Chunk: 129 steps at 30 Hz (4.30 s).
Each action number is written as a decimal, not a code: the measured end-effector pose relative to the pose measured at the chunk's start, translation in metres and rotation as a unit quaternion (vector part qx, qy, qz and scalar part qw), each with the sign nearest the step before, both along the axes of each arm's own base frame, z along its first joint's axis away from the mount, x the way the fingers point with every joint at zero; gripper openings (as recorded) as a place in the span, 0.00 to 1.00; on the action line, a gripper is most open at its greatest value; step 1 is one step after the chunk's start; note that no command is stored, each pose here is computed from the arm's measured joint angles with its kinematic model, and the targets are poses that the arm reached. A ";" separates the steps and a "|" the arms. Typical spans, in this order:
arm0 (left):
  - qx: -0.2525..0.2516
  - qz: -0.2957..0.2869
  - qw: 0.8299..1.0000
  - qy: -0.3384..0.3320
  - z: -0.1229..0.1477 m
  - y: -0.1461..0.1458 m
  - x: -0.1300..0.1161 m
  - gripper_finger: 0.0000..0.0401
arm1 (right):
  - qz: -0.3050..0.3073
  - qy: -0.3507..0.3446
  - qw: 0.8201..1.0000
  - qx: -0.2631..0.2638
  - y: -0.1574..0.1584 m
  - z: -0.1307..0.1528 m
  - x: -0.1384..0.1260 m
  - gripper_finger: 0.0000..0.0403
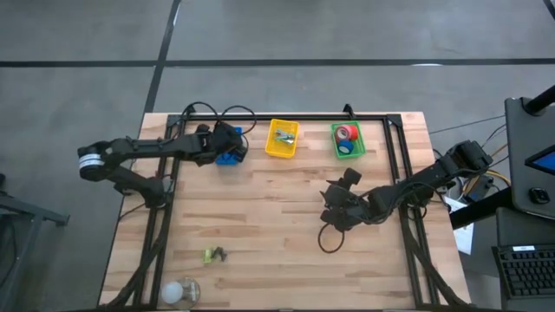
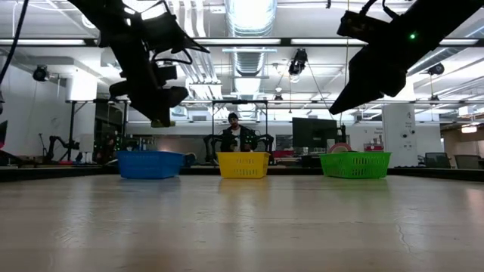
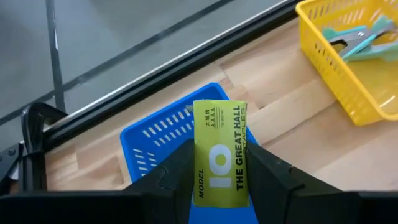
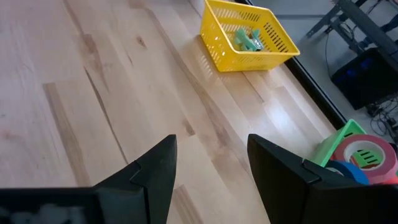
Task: Pick and place Stapler, Stapler remover, tape
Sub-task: Put the green staple box into the blue bin, then put the black staple remover into the yellow bin
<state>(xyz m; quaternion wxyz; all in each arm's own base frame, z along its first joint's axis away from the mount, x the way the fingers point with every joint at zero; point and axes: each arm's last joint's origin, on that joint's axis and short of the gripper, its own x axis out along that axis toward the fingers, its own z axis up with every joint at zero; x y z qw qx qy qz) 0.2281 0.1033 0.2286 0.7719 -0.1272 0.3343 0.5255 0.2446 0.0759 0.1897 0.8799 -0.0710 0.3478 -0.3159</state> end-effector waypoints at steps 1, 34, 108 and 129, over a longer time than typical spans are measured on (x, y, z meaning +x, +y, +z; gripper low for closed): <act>-0.002 0.001 1.000 0.001 -0.001 0.001 0.000 0.31 | 0.000 0.000 1.000 0.001 0.000 0.000 0.000 0.48; -0.071 0.049 0.995 0.059 -0.044 0.054 -0.003 0.33 | -0.002 -0.007 1.000 0.004 0.001 -0.001 0.001 0.48; -0.496 -0.224 0.834 0.090 -0.061 -0.244 -0.039 0.61 | -0.001 -0.003 1.000 0.001 0.000 -0.005 -0.001 0.48; -0.462 -0.260 0.842 0.098 -0.074 -0.251 -0.024 0.49 | -0.001 -0.006 1.000 0.001 0.000 -0.005 -0.001 0.48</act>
